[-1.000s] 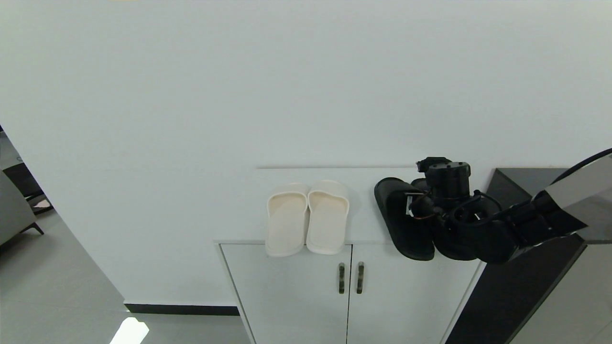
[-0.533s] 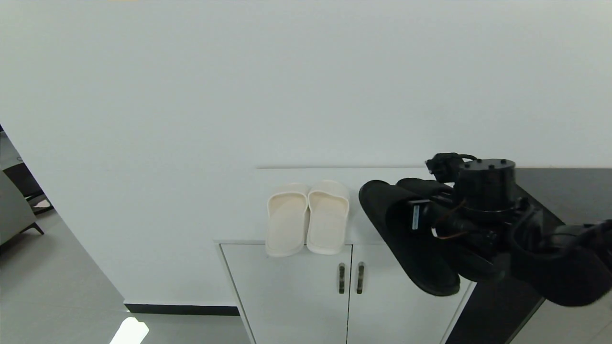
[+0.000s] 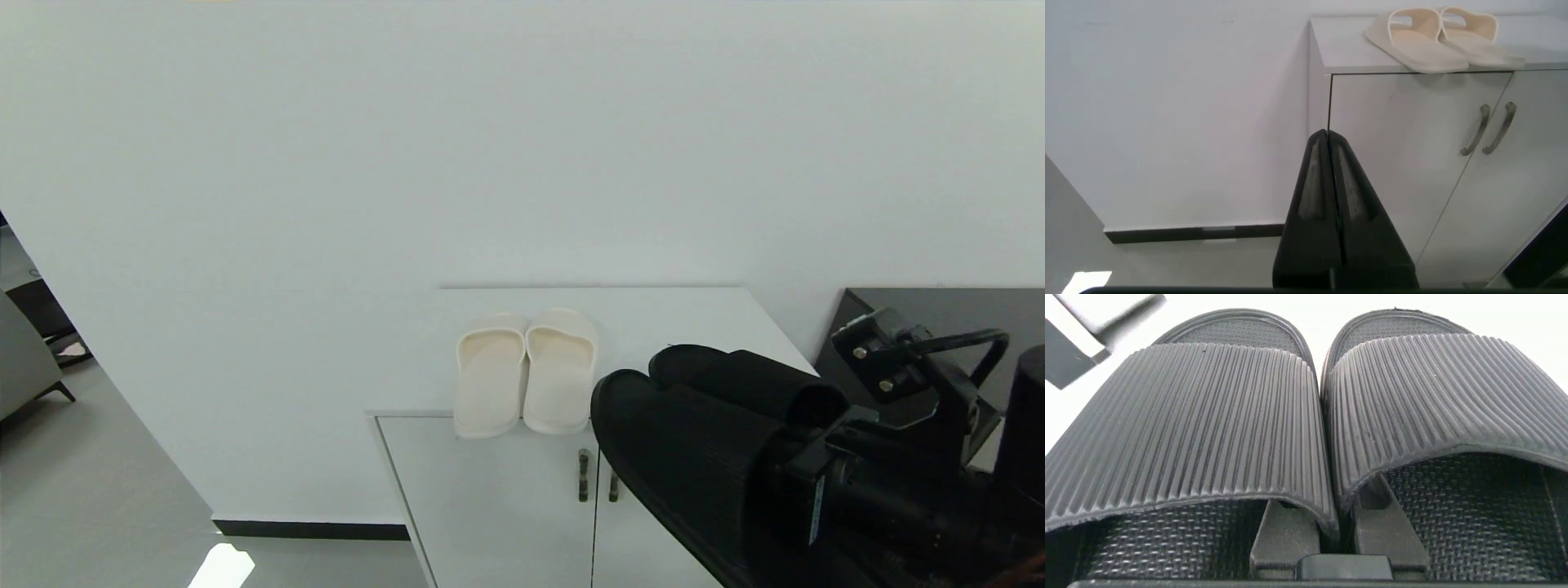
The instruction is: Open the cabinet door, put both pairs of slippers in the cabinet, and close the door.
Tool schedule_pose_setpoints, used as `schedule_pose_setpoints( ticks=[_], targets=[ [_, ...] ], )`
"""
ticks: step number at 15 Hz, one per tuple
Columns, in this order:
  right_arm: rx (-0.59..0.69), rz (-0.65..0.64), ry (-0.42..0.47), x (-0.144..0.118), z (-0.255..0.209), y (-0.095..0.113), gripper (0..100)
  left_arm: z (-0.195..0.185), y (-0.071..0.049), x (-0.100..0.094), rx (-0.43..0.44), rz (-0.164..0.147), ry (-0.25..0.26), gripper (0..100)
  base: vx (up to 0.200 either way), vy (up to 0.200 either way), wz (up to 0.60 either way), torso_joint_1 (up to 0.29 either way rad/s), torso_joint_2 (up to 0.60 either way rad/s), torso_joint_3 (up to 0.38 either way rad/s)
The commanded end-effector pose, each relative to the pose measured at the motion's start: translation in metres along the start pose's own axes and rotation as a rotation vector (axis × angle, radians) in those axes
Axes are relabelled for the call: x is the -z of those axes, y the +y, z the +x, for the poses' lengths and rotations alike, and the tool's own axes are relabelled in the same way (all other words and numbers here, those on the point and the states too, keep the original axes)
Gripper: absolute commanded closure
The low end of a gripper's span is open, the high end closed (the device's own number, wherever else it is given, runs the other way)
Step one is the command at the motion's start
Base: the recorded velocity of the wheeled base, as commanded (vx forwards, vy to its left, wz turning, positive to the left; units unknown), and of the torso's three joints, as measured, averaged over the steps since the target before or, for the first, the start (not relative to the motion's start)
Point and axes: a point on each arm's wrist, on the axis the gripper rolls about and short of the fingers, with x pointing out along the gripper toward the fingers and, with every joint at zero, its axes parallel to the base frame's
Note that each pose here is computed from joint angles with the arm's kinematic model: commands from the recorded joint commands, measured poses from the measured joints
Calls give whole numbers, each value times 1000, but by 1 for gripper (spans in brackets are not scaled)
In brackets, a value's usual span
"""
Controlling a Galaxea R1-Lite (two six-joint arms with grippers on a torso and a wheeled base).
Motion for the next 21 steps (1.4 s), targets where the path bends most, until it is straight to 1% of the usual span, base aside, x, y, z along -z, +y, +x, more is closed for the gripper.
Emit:
schedule_pose_setpoints(
  ticks=[1, 6, 9, 16, 17, 18, 19, 20, 21],
  targets=[
    [-24, -2, -13, 0, -9, 3, 100, 0, 0, 0, 0, 1, 0, 100, 0, 0, 0, 0, 0, 0],
    [-28, -5, -14, 0, -10, 4, 100, 0, 0, 0, 0, 1, 0, 100, 0, 0, 0, 0, 0, 0],
    [-40, -13, 8, 7, -12, 5, 100, 0, 0, 0, 0, 1, 0, 100, 0, 0, 0, 0, 0, 0],
    [-71, -21, 42, 12, -7, 8, 100, 0, 0, 0, 0, 1, 0, 100, 0, 0, 0, 0, 0, 0],
    [-69, -19, 45, 13, -8, 7, 100, 0, 0, 0, 0, 2, 0, 100, 0, 0, 0, 0, 0, 0],
    [-68, -21, 58, 17, -8, 6, 100, 0, 0, 0, 0, 19, 1, 100, 0, 0, 0, 0, 0, 0],
    [-68, -21, 57, 17, -8, 6, 100, 0, 0, 0, 2, 10, 1, 100, 0, 0, 0, 0, 0, 0],
    [-68, -23, 57, 17, -8, 6, 100, 0, 0, 0, 7, 8, 1, 100, 0, 0, 0, 0, 0, 0],
    [-67, -24, 63, 18, -7, 6, 100, 0, -1, 0, 31, -13, 0, 100, -200, 0, 0, 2, 2, 2]
  ],
)
